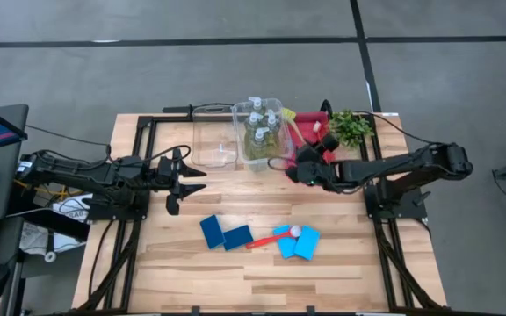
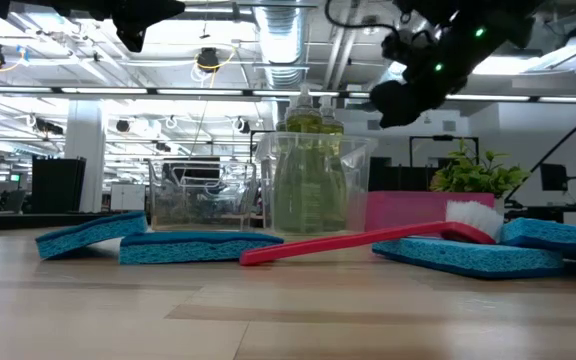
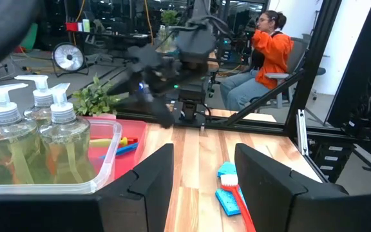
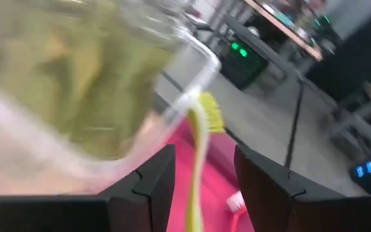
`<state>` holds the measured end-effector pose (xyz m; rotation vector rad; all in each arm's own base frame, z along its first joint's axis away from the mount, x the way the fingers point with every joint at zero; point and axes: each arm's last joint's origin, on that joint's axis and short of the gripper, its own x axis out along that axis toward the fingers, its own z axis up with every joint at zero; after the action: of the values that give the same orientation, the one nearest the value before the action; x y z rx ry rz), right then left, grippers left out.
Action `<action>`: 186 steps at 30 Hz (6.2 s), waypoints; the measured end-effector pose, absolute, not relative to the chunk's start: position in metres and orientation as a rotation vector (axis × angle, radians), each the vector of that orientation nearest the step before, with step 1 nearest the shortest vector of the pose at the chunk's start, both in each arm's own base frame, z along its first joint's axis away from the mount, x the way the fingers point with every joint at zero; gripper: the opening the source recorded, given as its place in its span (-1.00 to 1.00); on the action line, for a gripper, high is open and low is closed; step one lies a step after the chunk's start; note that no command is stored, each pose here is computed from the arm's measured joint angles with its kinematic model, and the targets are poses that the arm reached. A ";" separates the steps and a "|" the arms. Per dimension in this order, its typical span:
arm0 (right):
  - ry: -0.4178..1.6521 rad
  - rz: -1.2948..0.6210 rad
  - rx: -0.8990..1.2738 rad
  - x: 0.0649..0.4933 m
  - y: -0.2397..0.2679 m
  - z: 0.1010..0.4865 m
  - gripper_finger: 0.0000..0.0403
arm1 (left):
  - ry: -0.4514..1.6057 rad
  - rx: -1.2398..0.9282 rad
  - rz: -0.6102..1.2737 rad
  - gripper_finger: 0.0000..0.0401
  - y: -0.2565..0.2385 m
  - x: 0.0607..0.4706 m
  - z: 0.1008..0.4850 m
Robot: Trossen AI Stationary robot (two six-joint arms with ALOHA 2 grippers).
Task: Pick & Place Kitchen Sink Supplies
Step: Put the orange dish brush into the pink bin
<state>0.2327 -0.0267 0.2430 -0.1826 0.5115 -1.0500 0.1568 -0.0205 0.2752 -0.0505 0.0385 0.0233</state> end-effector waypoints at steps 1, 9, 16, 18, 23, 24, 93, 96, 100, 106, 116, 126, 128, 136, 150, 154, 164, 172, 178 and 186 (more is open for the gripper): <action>0.522 -1.014 -0.209 0.233 -0.022 0.244 -0.24 | 0.038 -0.051 0.023 -0.17 -0.021 0.157 0.275; 0.566 -0.391 -0.264 0.230 0.020 0.253 -0.32 | 0.038 -0.051 0.023 -0.17 -0.021 0.157 0.275; 0.524 0.100 -0.156 0.239 0.050 0.250 -0.39 | 0.039 -0.050 0.023 -0.17 -0.021 0.157 0.275; 0.501 0.119 -0.153 0.246 0.055 0.247 -0.39 | 0.038 -0.051 0.023 -0.17 -0.020 0.157 0.275; 0.481 0.125 -0.181 0.269 0.060 0.229 -0.37 | 0.038 -0.051 0.023 -0.17 -0.020 0.157 0.275; 0.494 0.130 -0.199 0.273 0.061 0.223 -0.36 | 0.039 -0.050 0.023 -0.17 -0.021 0.157 0.275; 0.825 0.358 -0.155 0.314 0.058 0.209 -1.00 | 0.053 -0.048 0.024 -0.17 -0.021 0.160 0.273; 0.807 0.331 -0.195 0.307 0.066 0.218 -1.00 | 0.053 -0.048 0.024 -0.17 -0.021 0.160 0.273; 0.793 0.286 -0.251 0.297 0.076 0.229 -1.00 | 0.053 -0.048 0.024 -0.17 -0.021 0.160 0.273; 0.772 0.200 -0.317 0.285 0.083 0.241 -1.00 | 0.052 -0.048 0.024 -0.17 -0.021 0.160 0.273; 0.734 0.134 -0.318 0.268 0.080 0.263 -1.00 | 0.052 -0.048 0.024 -0.17 -0.021 0.160 0.273; 0.811 0.070 -0.243 0.286 0.071 0.239 -0.86 | 0.053 -0.048 0.024 -0.17 -0.021 0.160 0.273; 0.851 0.069 -0.250 0.291 0.071 0.229 -0.76 | 0.052 -0.048 0.024 -0.17 -0.021 0.160 0.273; 0.956 0.109 -0.218 0.300 0.075 0.203 -0.38 | 0.052 -0.048 0.024 -0.17 -0.021 0.160 0.273; 1.057 0.067 -0.176 0.310 0.057 0.178 -0.12 | 0.052 -0.048 0.024 -0.17 -0.021 0.160 0.273; 1.100 0.099 -0.134 0.314 0.051 0.168 -0.17 | 0.051 -0.048 0.024 -0.17 -0.021 0.160 0.273; 1.104 0.139 -0.089 0.307 0.045 0.179 -0.82 | 0.050 -0.048 0.024 -0.17 -0.021 0.160 0.273; 1.022 0.170 -0.116 0.291 0.052 0.211 -0.73 | 0.049 -0.049 0.024 -0.17 -0.021 0.160 0.273; 0.952 0.151 -0.153 0.275 0.056 0.236 -0.80 | 0.049 -0.048 0.024 -0.17 -0.021 0.160 0.273; 0.852 0.048 -0.233 0.253 0.060 0.265 -0.78 | 0.049 -0.049 0.024 -0.17 -0.021 0.160 0.273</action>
<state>0.2528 0.0596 0.2648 -0.2327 0.8524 0.0476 0.1599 -0.0210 0.2734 -0.0486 0.0491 0.0239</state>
